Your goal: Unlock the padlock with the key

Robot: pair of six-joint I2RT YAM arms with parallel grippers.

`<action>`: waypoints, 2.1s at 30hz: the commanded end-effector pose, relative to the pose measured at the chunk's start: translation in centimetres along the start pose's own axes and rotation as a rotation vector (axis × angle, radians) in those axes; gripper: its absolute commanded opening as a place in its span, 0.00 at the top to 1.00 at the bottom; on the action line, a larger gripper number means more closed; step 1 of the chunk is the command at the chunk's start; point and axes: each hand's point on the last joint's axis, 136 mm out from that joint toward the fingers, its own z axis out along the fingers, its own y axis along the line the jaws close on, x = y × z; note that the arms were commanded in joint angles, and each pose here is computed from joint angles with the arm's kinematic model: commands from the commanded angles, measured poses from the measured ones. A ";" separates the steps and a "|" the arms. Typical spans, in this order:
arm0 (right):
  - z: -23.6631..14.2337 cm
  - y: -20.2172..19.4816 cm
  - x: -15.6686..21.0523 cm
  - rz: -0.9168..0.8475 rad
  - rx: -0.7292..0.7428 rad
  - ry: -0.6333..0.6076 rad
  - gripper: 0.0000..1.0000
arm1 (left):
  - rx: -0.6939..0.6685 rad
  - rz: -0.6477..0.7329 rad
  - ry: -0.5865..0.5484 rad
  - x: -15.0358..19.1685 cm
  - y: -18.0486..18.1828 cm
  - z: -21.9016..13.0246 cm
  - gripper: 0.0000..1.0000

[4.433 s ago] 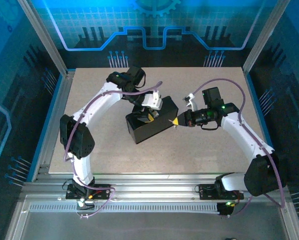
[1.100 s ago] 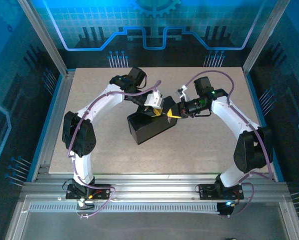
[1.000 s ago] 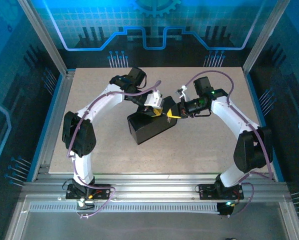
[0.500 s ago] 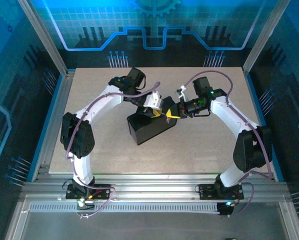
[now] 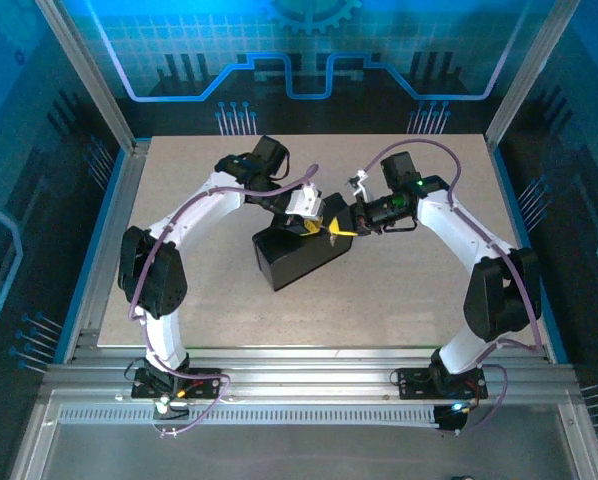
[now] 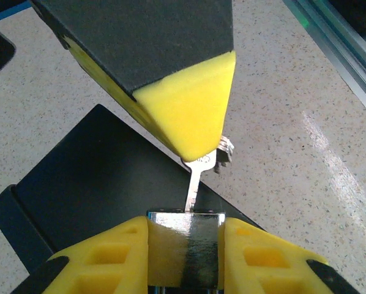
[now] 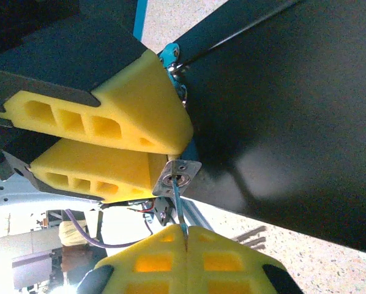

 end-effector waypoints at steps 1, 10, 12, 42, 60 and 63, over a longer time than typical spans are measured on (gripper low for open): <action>0.1 1.1 -0.3 -0.024 -0.026 0.007 1.00 | -0.036 0.062 -0.079 -2.9 0.1 -1.8 0.82; 0.1 1.5 -0.8 -0.006 -0.051 0.003 1.00 | -0.022 0.090 -0.079 -3.5 -0.6 -1.4 0.82; 0.0 2.0 -1.0 -0.005 -0.065 0.003 1.00 | -0.024 0.100 -0.080 -3.7 -0.7 -1.3 0.82; 0.9 1.3 -1.9 0.107 -0.068 0.004 1.00 | 0.004 0.118 -0.111 -4.3 -1.3 -0.6 0.83; -0.1 -0.6 -1.2 0.075 -0.155 0.019 1.00 | -0.009 0.093 -0.131 -4.1 -0.6 -1.8 0.84; 0.2 -0.5 -1.2 0.079 -0.155 0.029 1.00 | -0.012 0.090 -0.130 -4.1 -0.4 -1.7 0.84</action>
